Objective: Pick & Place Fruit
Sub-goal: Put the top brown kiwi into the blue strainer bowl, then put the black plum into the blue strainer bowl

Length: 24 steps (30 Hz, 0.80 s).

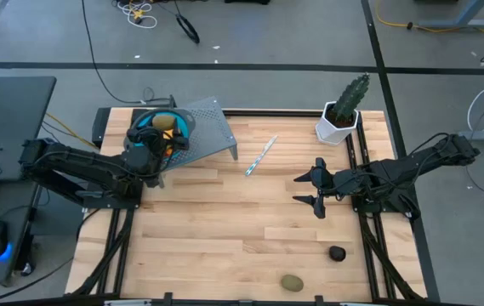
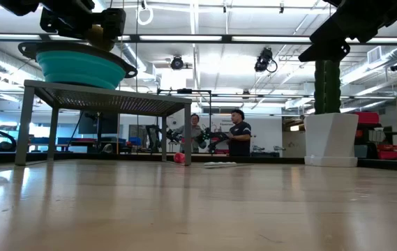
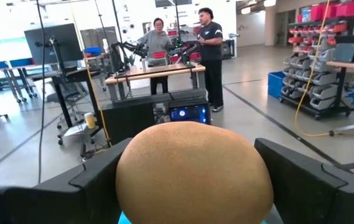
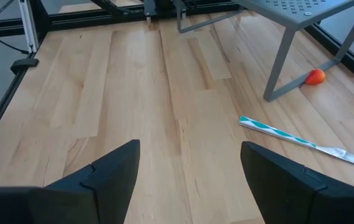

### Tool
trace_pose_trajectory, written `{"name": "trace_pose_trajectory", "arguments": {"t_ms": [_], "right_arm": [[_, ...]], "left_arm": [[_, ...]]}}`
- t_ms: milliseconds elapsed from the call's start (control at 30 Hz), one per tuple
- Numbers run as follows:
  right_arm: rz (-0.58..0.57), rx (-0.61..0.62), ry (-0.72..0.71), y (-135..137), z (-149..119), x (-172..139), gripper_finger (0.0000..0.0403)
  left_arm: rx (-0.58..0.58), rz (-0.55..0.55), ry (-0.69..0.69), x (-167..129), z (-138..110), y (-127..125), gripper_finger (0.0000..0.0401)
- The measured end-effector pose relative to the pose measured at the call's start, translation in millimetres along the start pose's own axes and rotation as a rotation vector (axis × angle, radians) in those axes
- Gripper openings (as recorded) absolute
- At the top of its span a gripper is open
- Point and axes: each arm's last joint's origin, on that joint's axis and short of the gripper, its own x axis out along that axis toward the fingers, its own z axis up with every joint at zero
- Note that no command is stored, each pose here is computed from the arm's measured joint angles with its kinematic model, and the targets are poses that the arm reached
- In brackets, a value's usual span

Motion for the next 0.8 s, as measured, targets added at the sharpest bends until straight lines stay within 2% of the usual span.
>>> {"name": "trace_pose_trajectory", "arguments": {"t_ms": [400,800], "right_arm": [[0.0,0.0,0.0,0.0,0.0,0.0,0.0287],[0.0,0.0,0.0,0.0,0.0,0.0,0.0287]], "left_arm": [[0.013,0.0,0.0,0.0,-0.3,-0.2,0.033],[0.015,0.0,0.0,0.0,-1.4,-0.4,0.0397]]}}
